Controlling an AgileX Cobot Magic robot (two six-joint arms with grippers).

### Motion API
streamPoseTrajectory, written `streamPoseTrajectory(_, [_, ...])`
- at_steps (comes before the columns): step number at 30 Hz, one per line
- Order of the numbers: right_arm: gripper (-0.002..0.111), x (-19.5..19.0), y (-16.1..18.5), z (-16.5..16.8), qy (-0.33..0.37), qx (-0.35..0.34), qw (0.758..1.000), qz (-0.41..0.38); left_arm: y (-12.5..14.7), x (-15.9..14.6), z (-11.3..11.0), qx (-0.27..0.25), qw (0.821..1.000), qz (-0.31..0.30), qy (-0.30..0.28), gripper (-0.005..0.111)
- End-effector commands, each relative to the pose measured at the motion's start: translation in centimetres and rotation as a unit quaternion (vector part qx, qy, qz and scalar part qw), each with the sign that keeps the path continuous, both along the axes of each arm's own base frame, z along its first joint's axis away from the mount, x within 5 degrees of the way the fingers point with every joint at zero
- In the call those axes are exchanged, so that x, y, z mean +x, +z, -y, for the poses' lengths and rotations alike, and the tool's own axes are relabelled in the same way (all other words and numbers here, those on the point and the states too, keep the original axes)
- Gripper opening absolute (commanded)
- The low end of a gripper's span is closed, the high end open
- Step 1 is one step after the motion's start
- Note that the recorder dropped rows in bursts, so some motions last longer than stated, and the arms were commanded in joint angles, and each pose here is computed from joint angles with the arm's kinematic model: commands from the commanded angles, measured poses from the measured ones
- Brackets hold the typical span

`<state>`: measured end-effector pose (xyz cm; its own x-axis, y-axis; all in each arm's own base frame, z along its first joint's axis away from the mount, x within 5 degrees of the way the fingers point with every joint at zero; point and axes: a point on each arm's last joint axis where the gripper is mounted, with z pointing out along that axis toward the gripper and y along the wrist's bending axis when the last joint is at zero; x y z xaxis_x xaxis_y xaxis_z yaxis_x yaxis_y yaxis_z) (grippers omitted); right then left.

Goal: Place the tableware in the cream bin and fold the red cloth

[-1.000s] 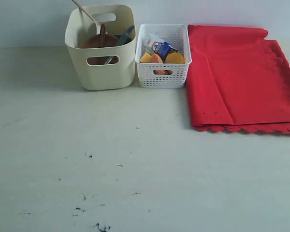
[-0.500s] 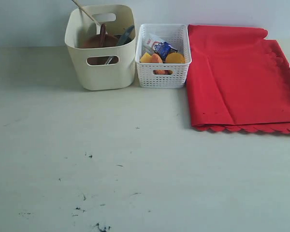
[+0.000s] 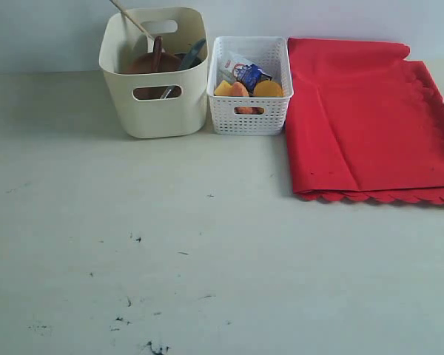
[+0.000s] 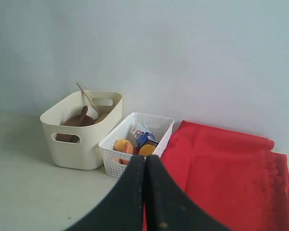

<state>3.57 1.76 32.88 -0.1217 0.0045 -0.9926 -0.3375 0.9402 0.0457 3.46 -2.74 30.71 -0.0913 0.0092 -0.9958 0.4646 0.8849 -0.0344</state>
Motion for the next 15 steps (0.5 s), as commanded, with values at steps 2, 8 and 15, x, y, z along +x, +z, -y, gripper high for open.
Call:
streamPoseTrajectory(2, [0.0, -0.1, 0.1, 0.0, -0.001, 0.002, 1.0, 0.009, -3.0, 0.3, -0.8, -0.031, 0.998, 0.01, 0.053, 0.0])
streamPoseTrajectory(8, [0.0, -0.1, 0.1, 0.0, -0.001, 0.001, 1.0, 0.009, -6.7, 1.0, -1.5, -0.061, 0.991, -0.003, 0.12, 0.0])
streamPoseTrajectory(15, [0.0, -0.1, 0.1, 0.0, -0.001, 0.001, 1.0, 0.009, -9.6, 1.7, -2.0, -0.054, 0.983, -0.039, 0.171, 0.0])
